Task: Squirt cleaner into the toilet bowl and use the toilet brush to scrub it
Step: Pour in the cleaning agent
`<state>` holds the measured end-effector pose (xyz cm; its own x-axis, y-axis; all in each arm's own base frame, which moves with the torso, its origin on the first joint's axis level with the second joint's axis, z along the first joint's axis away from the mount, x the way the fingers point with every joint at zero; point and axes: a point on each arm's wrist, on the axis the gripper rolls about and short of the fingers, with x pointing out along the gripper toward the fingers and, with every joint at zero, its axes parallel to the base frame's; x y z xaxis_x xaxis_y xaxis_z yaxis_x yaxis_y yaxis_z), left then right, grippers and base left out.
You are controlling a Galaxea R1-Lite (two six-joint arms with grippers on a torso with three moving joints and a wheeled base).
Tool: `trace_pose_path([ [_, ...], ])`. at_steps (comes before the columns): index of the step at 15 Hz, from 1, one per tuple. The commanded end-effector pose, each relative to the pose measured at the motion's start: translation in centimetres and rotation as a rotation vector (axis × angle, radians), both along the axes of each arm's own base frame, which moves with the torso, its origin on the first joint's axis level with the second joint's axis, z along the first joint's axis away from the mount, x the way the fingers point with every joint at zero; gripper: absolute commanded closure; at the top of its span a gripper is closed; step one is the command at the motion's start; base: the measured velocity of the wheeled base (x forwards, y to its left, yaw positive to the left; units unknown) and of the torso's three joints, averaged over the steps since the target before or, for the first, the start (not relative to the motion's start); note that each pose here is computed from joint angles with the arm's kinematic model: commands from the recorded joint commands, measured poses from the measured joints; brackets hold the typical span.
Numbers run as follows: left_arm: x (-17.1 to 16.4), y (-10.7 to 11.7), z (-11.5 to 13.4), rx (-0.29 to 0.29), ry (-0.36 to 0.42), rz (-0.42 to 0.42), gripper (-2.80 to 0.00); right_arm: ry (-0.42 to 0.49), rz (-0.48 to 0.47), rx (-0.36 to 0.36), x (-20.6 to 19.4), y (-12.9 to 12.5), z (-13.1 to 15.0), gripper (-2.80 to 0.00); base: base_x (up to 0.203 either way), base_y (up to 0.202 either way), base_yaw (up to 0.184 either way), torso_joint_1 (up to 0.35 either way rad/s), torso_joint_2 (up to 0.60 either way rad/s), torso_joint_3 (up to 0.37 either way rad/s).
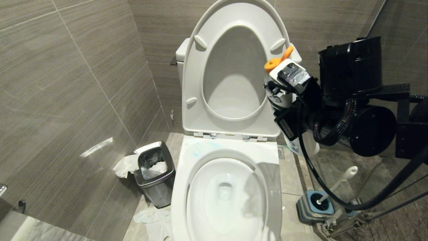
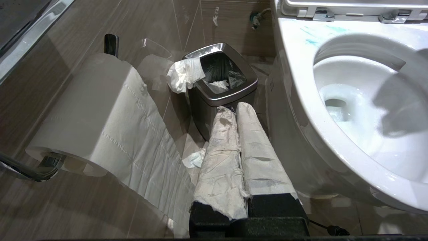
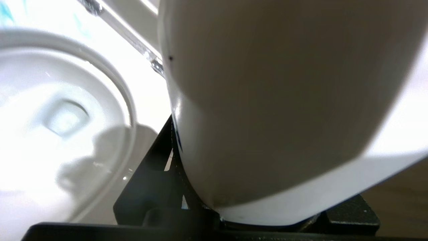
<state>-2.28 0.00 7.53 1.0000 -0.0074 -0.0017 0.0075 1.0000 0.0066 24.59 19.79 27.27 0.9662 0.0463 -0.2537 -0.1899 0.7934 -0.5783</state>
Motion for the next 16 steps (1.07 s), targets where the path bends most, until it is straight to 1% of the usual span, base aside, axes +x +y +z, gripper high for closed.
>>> trace_pose_path([
  [1,0.0,0.0,0.0,0.000,0.000,0.000,0.00,0.015,0.016,-0.127,0.8,0.6,-0.9,0.00,0.000,0.000,0.000,0.000,0.00,0.000],
  [5,0.0,0.0,0.0,0.000,0.002,0.000,0.00,0.044,0.064,-0.328,2.3,1.8,-2.7,0.00,0.000,0.000,0.000,0.000,0.00,0.000],
  [7,0.0,0.0,0.0,0.000,0.000,0.000,0.00,0.052,0.083,-0.416,3.2,2.4,-3.4,0.00,0.000,0.000,0.000,0.000,0.00,0.000],
  [10,0.0,0.0,0.0,0.000,0.001,0.000,0.00,0.054,0.087,-0.504,4.0,3.0,-3.9,0.00,0.000,0.000,0.000,0.000,0.00,0.000],
  [12,0.0,0.0,0.0,0.000,0.000,0.000,0.00,0.058,0.052,-0.549,4.6,3.5,-4.3,0.00,0.000,0.000,0.000,0.000,0.00,0.000],
  [13,0.0,0.0,0.0,0.000,0.004,0.000,0.00,0.059,0.027,-0.588,4.9,3.7,-4.5,0.00,0.000,0.000,0.000,0.000,0.00,0.000],
  [15,0.0,0.0,0.0,0.000,0.000,0.000,0.00,0.058,0.031,-0.655,5.3,4.0,-4.5,0.00,0.000,0.000,0.000,0.000,0.00,0.000],
  [16,0.0,0.0,0.0,0.000,0.002,0.000,0.00,0.052,0.033,-0.666,5.6,4.3,-4.4,0.00,0.000,0.000,0.000,0.000,0.00,0.000],
])
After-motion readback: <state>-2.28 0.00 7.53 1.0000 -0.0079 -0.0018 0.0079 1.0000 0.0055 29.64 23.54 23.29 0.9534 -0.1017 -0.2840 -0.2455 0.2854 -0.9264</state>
